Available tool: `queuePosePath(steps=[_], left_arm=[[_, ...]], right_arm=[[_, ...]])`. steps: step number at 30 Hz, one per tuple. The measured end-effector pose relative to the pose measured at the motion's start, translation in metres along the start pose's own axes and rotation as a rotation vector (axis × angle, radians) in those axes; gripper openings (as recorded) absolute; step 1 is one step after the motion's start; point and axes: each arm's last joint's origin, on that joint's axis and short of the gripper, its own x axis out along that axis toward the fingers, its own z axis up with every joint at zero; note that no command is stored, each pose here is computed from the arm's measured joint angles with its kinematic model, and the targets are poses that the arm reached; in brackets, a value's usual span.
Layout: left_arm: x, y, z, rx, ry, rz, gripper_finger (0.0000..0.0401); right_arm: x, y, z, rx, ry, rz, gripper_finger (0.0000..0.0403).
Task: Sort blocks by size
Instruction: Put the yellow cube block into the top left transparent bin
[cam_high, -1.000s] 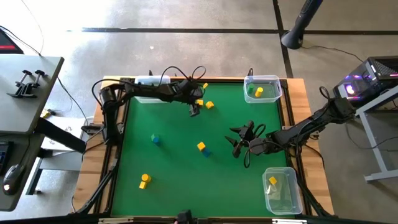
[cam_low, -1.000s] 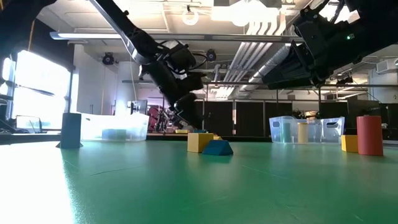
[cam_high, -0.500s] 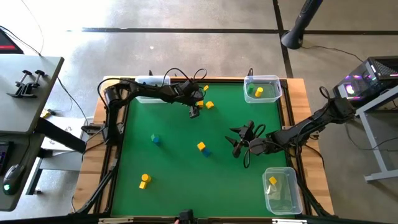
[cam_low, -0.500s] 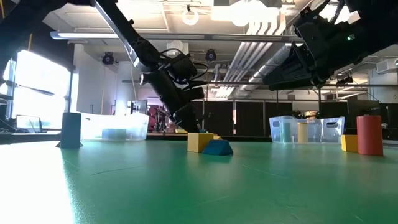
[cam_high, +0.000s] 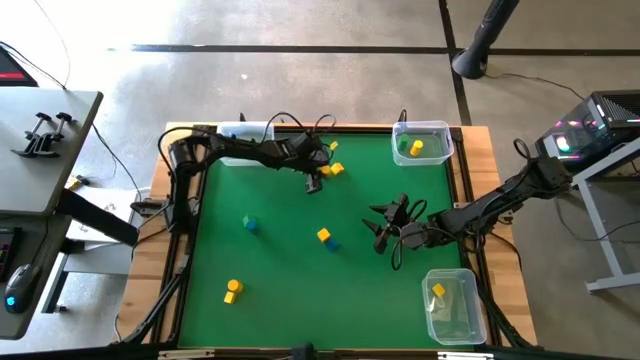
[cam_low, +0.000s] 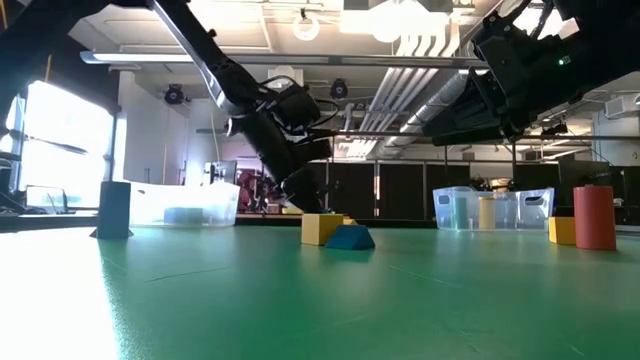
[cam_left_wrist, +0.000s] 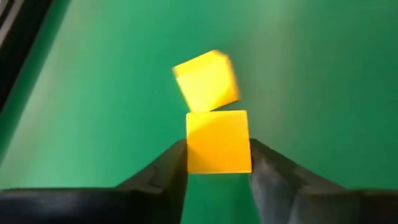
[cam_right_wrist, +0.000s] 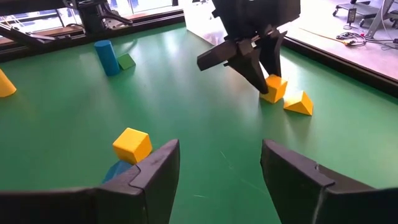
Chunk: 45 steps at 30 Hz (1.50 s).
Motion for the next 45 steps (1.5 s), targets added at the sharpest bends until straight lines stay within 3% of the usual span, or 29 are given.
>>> queuePosePath(steps=[2,7,15,17,20,26,28,31,37,45], left_arm=[[-0.001,-0.005,0.004,0.026,0.013,0.003,0.0092],[-0.014,-0.021,0.022,0.097,0.092,0.157,0.0087],[-0.063,-0.067,0.041,0.393,0.290,0.826,0.0087],[-0.074,-0.071,0.035,0.441,0.346,0.910,0.0092],[-0.091,-0.063,0.022,0.381,0.357,0.892,0.0094],[-0.137,-0.026,-0.024,0.121,0.344,0.923,0.0094],[-0.153,-0.014,-0.039,0.000,0.300,0.888,0.0094],[-0.169,0.003,-0.062,-0.216,0.212,0.740,0.0095],[-0.173,0.035,-0.111,-0.562,0.183,0.525,0.0095],[-0.162,0.048,-0.148,-0.694,0.221,0.417,0.0095]], right_arm=[[0.000,0.000,0.000,0.000,0.000,0.000,0.0215],[0.000,0.000,0.000,0.002,0.000,0.001,0.0215],[0.000,0.000,0.001,0.014,-0.004,0.005,0.0215],[0.000,0.000,0.001,0.015,-0.003,0.006,0.0215],[0.000,0.000,0.000,0.030,-0.001,0.009,0.0215],[0.000,0.000,-0.001,0.029,0.008,0.008,0.0215],[0.000,0.000,0.000,0.025,0.007,0.008,0.0215],[0.000,0.000,0.000,0.024,0.004,0.001,0.0215],[0.000,0.000,0.000,0.025,0.000,-0.001,0.0215],[0.000,0.000,0.000,0.024,0.000,-0.003,0.0215]])
